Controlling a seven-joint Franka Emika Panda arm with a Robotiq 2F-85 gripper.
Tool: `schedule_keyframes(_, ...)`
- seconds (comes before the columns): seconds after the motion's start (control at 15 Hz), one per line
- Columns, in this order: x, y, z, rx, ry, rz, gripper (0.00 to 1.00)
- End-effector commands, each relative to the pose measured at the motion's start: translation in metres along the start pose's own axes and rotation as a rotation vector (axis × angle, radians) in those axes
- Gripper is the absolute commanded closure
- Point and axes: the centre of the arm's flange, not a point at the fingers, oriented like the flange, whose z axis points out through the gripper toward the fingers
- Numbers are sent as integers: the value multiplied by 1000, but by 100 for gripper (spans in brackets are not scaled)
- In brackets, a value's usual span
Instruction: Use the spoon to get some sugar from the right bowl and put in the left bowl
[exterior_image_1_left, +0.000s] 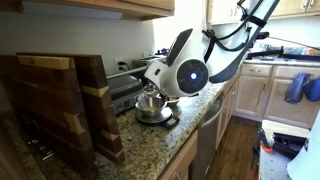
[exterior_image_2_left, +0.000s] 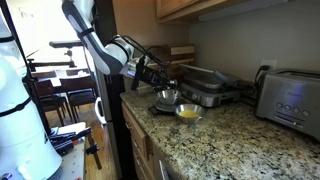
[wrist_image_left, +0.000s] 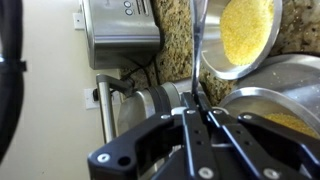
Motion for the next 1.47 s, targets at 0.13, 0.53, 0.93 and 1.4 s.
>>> schedule_keyframes(0.13, -14, 26, -5, 75, -13, 1, 97)
schedule_keyframes(0.53, -20, 71, 13, 229, -120, 50, 97)
schedule_keyframes(0.93, -38, 117, 48, 507, -238, 96, 97)
schedule_keyframes(1.4, -95, 153, 104, 810, -358, 280, 97)
